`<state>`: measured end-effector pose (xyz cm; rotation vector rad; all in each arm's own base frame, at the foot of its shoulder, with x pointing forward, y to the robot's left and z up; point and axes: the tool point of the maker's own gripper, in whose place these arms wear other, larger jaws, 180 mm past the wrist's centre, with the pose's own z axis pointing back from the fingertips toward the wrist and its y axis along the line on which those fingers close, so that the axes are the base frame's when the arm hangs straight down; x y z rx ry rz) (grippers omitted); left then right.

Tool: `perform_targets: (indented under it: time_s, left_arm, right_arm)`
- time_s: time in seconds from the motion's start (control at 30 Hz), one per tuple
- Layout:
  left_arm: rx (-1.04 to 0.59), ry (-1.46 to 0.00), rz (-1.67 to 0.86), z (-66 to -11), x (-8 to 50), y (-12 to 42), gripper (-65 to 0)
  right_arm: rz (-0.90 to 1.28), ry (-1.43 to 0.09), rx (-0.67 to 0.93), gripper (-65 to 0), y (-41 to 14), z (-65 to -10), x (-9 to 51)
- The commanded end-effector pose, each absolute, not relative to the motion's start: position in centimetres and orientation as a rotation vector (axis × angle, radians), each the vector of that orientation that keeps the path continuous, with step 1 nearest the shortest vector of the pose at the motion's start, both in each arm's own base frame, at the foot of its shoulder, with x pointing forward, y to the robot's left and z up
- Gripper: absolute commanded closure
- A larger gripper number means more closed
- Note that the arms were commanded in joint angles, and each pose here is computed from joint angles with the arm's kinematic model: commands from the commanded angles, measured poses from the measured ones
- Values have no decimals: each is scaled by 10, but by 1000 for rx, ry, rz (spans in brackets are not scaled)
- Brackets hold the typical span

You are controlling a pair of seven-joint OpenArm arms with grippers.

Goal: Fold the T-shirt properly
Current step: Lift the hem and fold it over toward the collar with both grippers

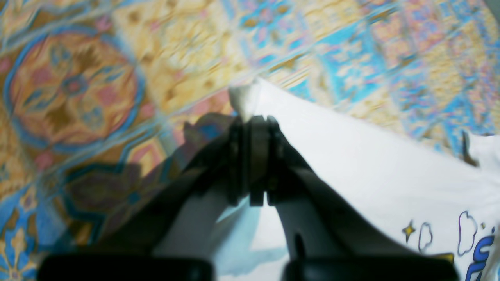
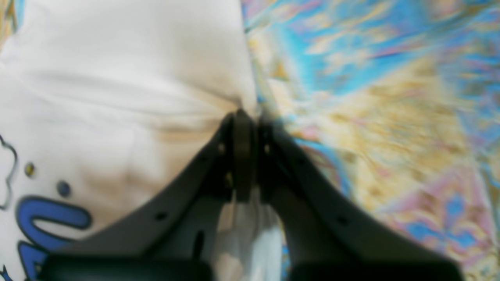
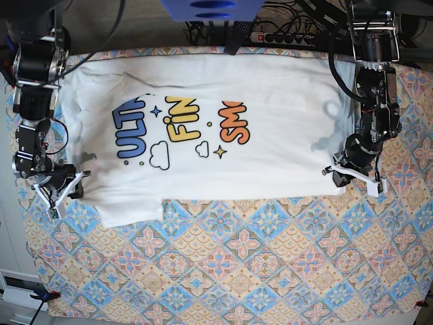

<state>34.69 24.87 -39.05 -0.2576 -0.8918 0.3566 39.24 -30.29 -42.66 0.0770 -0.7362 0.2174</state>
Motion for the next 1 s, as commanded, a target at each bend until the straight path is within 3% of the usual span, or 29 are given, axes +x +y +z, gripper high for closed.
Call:
perform_targets:
  time_s: [0.0,0.4,0.7,0.9,0.97]
  left_arm:
    - [-246,-960,342,-370,358,255,0]
    - [-212,-936,236,-367,305,247,0]
    - [-152,-793,275,-405,242,267,0]
    - [-138,-714,297,-429,222,272,0]
    - [-137,-705,296,-430,221,272,-11]
  right_arm:
    - [223,-769,61,-2,-307,-413,397]
    - [321,-741,-103,-1,-322,-385,322]
    - [367,-643,-107,0,-317,-408,256]
    - [369,-620,-100,-4,-316,-414,251]
    - [369,-607,-103,-33,-317,-415,249]
